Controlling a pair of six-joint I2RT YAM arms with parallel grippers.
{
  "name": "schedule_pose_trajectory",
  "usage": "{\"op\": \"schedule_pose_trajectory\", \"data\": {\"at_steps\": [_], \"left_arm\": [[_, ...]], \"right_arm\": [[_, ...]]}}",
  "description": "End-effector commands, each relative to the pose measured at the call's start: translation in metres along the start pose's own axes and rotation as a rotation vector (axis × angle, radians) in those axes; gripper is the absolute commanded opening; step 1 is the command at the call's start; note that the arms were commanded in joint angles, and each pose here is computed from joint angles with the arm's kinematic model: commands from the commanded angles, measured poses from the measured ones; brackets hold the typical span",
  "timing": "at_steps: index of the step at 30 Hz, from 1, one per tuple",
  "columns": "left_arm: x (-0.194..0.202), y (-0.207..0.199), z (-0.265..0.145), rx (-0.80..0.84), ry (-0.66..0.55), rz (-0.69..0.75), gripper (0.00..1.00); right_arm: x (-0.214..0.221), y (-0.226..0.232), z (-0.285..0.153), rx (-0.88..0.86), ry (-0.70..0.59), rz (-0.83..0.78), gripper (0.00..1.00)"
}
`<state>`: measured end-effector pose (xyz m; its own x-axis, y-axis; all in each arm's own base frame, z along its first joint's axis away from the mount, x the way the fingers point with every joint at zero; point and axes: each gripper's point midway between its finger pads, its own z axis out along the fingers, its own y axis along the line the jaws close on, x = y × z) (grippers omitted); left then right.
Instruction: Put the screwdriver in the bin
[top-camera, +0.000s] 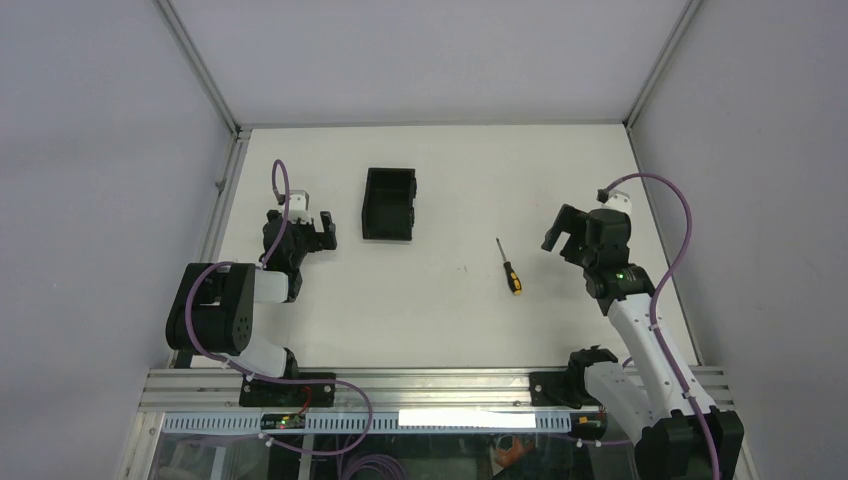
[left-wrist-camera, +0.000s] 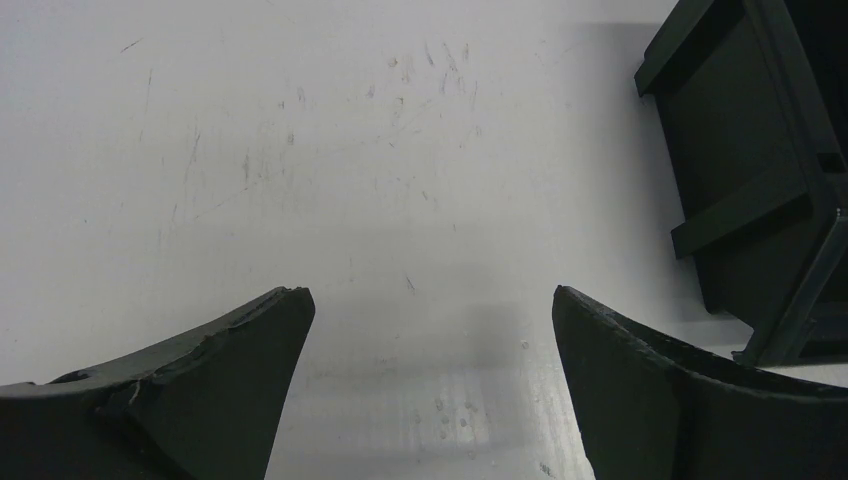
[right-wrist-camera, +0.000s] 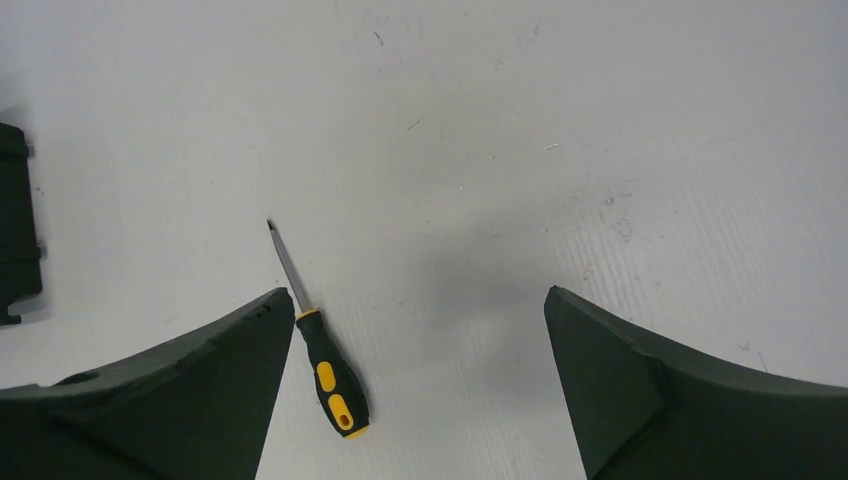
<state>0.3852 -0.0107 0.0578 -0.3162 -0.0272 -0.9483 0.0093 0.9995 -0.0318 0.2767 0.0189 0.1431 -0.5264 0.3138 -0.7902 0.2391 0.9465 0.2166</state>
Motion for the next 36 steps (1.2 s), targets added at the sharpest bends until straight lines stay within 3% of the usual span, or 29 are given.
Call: {"op": "schedule_pose_trajectory", "data": {"at_steps": [1,11,15,28,34,36], "left_arm": [[-0.022,-0.006,0.001,0.023,-0.065,-0.017,0.99],[-0.023,-0.007,0.002,0.024,-0.067,-0.016,0.99],[-0.022,-0.007,0.002,0.024,-0.067,-0.017,0.99],[-0.023,-0.007,0.002,0.024,-0.067,-0.016,0.99],[-0.022,-0.007,0.001,0.025,-0.067,-0.016,0.99],[-0.022,-0.007,0.001,0.024,-0.066,-0.016,0.99]], "right_arm": [[-0.007,0.002,0.002,0.001,-0.018,0.031,0.99],[0.010,0.021,-0.004,-0.092,0.082,0.015,0.99],[0.021,0.047,-0.015,-0.132,0.116,-0.078,0.99],[0.087,0.069,0.010,-0.023,0.351,-0.303,0.95],[0.115,0.079,0.034,-0.019,0.455,-0.310,0.80],[0.123,0.080,0.038,-0.013,0.488,-0.306,0.64]]}}
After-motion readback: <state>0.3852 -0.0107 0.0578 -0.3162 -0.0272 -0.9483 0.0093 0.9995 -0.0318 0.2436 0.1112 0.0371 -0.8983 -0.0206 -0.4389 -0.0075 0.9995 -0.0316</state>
